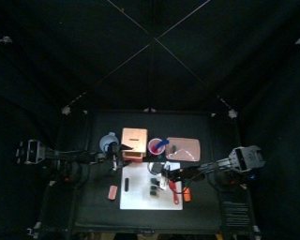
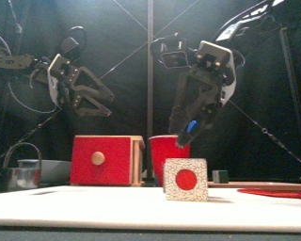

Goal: Place sushi on board then cut the sushi with the knife then place the pieces on the plate
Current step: Place the 4 sushi pieces on the plate

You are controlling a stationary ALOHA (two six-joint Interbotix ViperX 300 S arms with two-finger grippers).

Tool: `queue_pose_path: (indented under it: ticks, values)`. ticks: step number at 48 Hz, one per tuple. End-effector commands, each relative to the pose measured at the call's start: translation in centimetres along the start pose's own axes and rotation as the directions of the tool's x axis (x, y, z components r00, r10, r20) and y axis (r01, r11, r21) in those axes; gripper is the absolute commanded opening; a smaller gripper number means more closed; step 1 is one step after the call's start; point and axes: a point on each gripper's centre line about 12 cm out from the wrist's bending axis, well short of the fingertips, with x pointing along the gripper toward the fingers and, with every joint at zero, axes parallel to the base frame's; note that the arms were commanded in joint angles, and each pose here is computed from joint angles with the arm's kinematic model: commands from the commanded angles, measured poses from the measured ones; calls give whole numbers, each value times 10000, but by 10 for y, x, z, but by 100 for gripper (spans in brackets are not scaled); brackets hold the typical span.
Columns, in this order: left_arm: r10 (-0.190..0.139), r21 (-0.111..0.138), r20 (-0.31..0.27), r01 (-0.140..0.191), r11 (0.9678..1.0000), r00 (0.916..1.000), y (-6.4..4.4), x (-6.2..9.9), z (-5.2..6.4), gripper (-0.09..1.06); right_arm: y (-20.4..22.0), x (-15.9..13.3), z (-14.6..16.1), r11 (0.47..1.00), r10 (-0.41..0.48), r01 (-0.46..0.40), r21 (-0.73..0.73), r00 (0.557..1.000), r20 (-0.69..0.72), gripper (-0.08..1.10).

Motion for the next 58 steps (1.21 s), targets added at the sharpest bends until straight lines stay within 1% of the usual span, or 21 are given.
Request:
queue_pose_path:
  ticks: [1,18,26,31,35,38,43,53,58]
  values:
    - [54,-75,275,-52,10000,9996,0,3,8,102,4,-3,11,9996,222,-218,-184,9995,223,102]
    - [43,-84,229,-41,10000,9997,0,2,6,102,5,20,-1,9997,-11,-4,-259,9985,-555,102]
    - [63,-69,184,-61,10000,9998,1,2,4,102,6,34,0,9992,-209,182,-348,9966,-796,102]
    - [52,-78,137,-51,10000,9999,0,1,3,102,7,38,1,9991,-235,206,-364,9964,-813,101]
    - [54,-75,107,-54,10000,9999,1,0,2,102,7,39,1,9991,-241,211,-367,9963,-827,99]
    - [60,-70,46,-60,10000,10000,1,-1,-1,102,6,39,-1,9991,-291,260,-347,9955,-904,94]
    - [63,-68,15,-63,10000,10000,1,-1,-2,102,4,38,-2,9987,-430,401,-299,9936,-1047,83]
    - [87,-83,16,-87,9999,10000,2,-1,-2,102,0,33,-1,9968,-774,744,-282,9889,-1270,55]
    - [80,-69,-29,-81,9999,10000,2,-2,-3,102,-2,21,1,9957,-921,911,-141,9868,-1329,48]
